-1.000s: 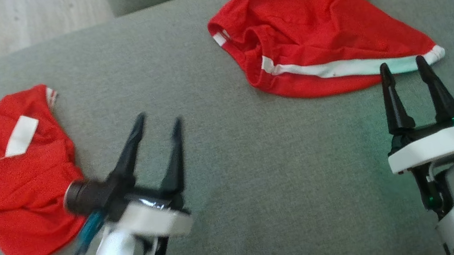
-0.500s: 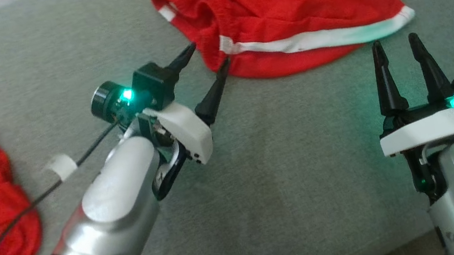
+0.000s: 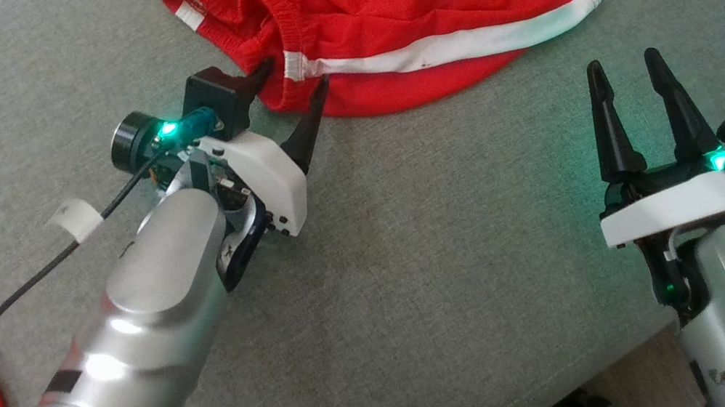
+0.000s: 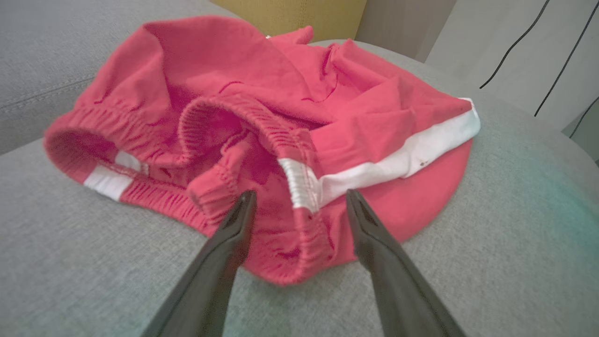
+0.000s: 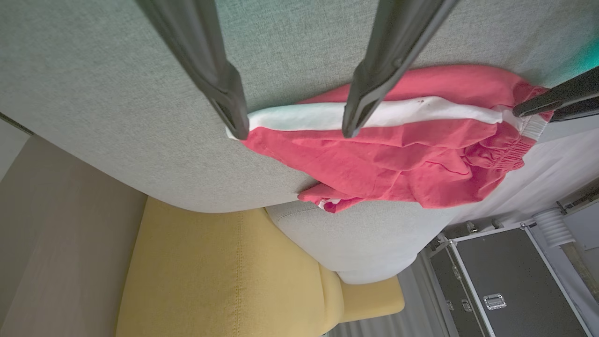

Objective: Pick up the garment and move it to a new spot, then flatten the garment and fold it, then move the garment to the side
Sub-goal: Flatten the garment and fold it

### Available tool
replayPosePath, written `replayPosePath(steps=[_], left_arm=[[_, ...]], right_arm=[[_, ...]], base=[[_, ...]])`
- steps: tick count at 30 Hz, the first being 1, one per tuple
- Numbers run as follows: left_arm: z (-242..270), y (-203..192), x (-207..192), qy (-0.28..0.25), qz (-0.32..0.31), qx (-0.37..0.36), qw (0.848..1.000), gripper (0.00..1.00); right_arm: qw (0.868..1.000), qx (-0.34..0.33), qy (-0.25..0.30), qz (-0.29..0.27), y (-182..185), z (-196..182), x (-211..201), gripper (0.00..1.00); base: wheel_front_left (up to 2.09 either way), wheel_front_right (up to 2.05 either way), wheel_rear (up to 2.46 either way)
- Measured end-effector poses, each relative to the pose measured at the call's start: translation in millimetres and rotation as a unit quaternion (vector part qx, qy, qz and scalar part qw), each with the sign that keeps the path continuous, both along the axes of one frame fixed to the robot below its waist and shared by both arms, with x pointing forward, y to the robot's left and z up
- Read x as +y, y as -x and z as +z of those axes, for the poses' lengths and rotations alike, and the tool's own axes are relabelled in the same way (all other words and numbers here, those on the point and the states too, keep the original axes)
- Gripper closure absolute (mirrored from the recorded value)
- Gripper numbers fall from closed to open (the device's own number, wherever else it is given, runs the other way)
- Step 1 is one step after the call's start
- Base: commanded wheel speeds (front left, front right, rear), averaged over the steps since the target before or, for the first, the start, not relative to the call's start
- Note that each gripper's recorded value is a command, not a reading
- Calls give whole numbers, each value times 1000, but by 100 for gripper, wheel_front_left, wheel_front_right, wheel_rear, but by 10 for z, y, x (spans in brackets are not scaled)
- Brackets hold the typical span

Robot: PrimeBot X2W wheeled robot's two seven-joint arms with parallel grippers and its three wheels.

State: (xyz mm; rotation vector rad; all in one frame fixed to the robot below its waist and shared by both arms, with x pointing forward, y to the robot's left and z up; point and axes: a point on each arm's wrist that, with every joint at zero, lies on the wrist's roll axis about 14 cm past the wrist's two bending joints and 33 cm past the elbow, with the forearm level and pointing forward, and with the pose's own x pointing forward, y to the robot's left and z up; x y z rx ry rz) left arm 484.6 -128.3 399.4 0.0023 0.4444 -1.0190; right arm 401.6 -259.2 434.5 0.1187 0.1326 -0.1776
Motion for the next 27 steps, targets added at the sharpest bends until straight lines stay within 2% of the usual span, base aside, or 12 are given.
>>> replayPosePath(steps=[3, 4, 5, 6, 11, 21, 27], left_arm=[[-32, 6, -3, 0, 1, 2, 1000, 0], [-23, -2, -4, 3, 3, 2, 1000, 18], [-10, -11, -4, 5, 4, 0, 1000, 72], [14, -17, -11, 8, 3, -4, 1000, 100], [152, -2, -24, 31, 4, -24, 999, 100], [441, -31, 235, 66, 41, -66, 995, 100], [471, 85, 508, 66, 67, -80, 992, 100]], right_arm=[[1000, 0, 1, -2, 8, 4, -13, 0], [1000, -1, 1, -2, 9, 8, -13, 0], [1000, -1, 1, -2, 8, 13, -13, 0], [1000, -2, 1, -2, 7, 17, -11, 0], [1000, -8, -1, 3, -23, 48, 20, 0], [999, -14, 8, 28, -104, 92, 167, 0], [999, 19, 11, 31, -58, -102, 187, 0]], base=[[0, 0, 0], [0, 0, 0], [0, 0, 0], [0, 0, 0], [0, 0, 0], [0, 0, 0], [0, 0, 0]])
